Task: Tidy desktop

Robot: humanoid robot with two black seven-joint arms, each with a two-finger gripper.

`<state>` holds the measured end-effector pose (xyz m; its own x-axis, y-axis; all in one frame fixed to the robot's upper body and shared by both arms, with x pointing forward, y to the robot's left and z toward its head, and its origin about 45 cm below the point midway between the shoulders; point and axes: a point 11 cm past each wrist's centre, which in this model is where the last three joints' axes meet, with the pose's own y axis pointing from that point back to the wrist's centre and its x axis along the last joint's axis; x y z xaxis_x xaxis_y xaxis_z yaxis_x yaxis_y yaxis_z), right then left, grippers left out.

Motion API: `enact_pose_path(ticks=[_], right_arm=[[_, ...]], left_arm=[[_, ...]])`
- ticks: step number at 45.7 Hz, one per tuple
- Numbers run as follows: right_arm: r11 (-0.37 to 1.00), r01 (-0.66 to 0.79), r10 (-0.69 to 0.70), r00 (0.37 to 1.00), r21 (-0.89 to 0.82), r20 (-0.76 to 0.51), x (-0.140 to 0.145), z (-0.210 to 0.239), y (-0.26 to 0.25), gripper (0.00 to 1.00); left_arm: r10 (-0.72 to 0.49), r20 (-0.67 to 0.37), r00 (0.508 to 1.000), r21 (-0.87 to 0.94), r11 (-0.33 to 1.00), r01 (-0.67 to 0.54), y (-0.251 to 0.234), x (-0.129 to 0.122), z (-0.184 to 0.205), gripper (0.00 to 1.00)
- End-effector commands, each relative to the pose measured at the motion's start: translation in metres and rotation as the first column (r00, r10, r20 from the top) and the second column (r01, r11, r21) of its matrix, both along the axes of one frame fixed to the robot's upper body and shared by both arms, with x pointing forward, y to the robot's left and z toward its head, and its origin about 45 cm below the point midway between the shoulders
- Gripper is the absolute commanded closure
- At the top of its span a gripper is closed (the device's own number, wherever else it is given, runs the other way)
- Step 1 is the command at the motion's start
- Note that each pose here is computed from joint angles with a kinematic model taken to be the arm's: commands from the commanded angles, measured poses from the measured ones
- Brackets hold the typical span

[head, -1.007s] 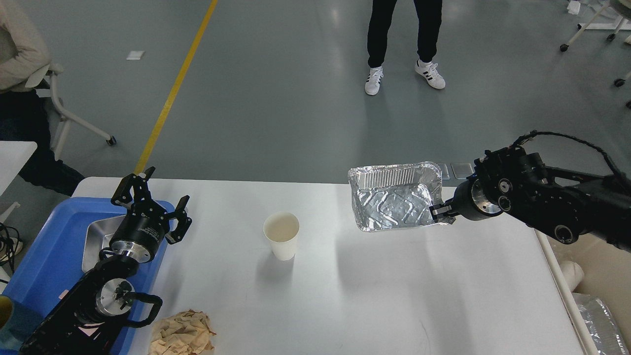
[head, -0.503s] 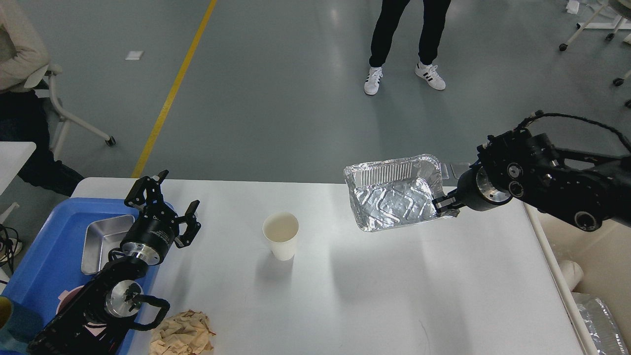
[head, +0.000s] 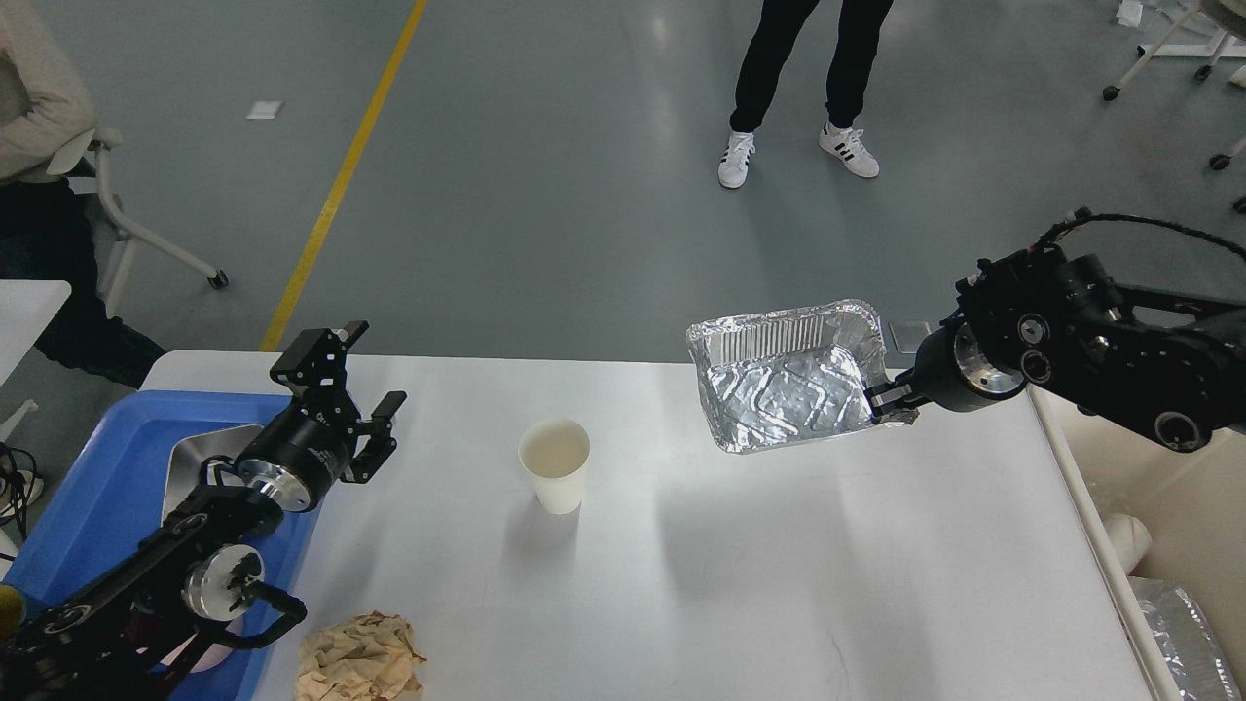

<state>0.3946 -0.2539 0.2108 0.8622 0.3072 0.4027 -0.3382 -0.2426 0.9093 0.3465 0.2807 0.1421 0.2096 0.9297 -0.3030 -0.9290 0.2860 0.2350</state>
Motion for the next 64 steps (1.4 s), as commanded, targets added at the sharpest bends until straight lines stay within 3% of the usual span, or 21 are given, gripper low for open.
enact_pose_path(ticks=[1,15,23,28,33,42,50,59,64], right_arm=[[1.000,-0.001,0.001,1.000,0.001,0.001,0.000,-0.001,0.001,1.00],[1.000,0.003,-0.003,1.000,0.000,-0.002,-0.001,-0.002,-0.001,1.00],[1.000,0.000,0.000,1.000,0.002,-0.001,-0.001,-0.002,0.000,1.00],[1.000,0.001,-0.001,1.000,0.003,-0.003,-0.001,-0.003,0.000,1.00],[1.000,0.001,-0.001,1.000,0.002,-0.002,-0.001,-0.004,0.001,1.00],[1.000,-0.003,0.003,1.000,0.002,-0.002,-0.001,-0.004,0.002,1.00],[1.000,0.006,-0.006,1.000,-0.001,0.000,0.000,-0.003,-0.002,1.00],[1.000,0.008,-0.008,1.000,-0.001,0.000,-0.001,-0.002,-0.003,1.00],[1.000,0.011,-0.011,1.000,-0.001,0.001,-0.001,-0.002,-0.005,1.00]], left_arm=[[-0.048,-0.017,0.999,0.195,0.980,0.050,0.044,-0.018,0.013,0.03],[-0.156,-0.041,0.987,0.578,0.802,0.151,0.131,-0.052,0.090,0.03],[-0.281,-0.028,0.959,0.768,0.608,0.201,0.149,-0.064,0.125,0.03],[-0.377,-0.055,0.925,0.822,0.509,0.256,0.144,-0.077,0.126,0.03],[-0.399,-0.155,0.904,0.828,0.446,0.339,0.148,-0.099,0.111,0.03],[-0.378,-0.280,0.883,0.812,0.397,0.427,0.145,-0.118,0.094,0.03],[-0.366,-0.310,0.878,0.816,0.372,0.443,0.145,-0.111,0.101,0.03],[-0.490,-0.281,0.825,0.795,0.364,0.486,0.119,-0.082,0.127,0.03],[-0.491,-0.288,0.822,0.791,0.362,0.493,0.107,-0.066,0.117,0.03]])
